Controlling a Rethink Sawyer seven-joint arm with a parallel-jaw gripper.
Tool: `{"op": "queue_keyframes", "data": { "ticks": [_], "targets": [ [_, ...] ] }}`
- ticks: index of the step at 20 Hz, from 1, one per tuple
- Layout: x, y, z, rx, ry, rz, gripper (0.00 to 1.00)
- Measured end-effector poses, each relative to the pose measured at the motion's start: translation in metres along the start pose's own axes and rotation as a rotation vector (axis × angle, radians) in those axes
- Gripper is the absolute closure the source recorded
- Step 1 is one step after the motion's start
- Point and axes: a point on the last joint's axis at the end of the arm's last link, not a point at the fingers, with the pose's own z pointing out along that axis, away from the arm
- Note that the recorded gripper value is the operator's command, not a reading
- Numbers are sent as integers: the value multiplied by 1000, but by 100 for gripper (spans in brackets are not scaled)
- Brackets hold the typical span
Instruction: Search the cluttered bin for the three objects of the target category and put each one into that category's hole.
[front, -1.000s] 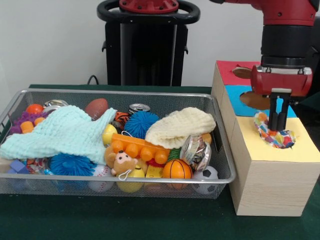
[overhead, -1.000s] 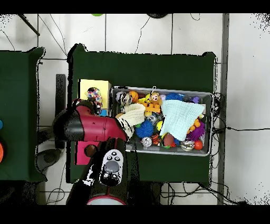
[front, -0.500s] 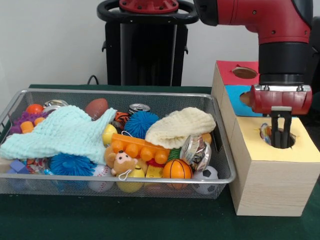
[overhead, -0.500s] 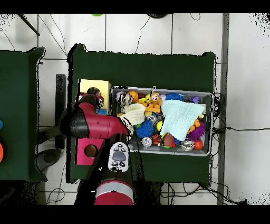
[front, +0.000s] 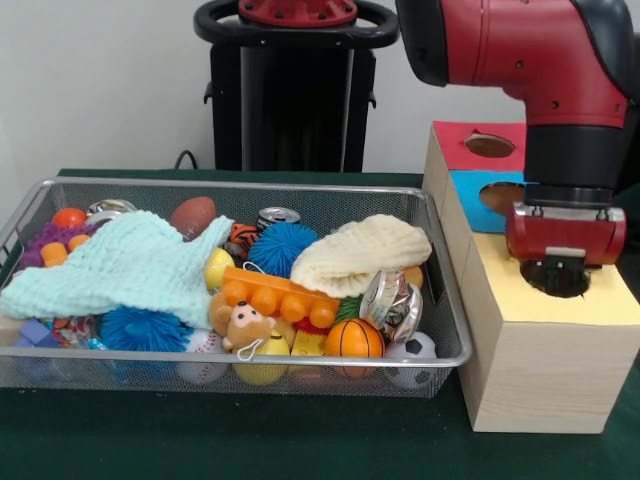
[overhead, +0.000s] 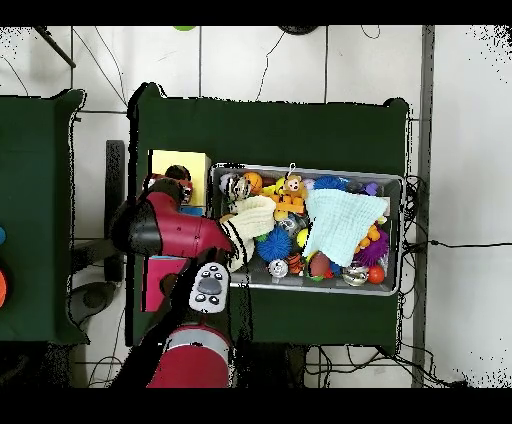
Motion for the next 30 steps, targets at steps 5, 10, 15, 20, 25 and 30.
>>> {"op": "queue_keyframes", "data": {
  "ticks": [5,10,15,20,25,30],
  "targets": [
    [-5,12,1,51,10,-6,100],
    [-8,13,-2,96,45,-23,100],
    [-7,11,-6,121,100,-40,100],
    [-8,8,-18,127,150,-32,100],
    [-19,14,-54,121,198,-23,100],
    [-46,27,-100,79,205,0,100]
  ]
}}
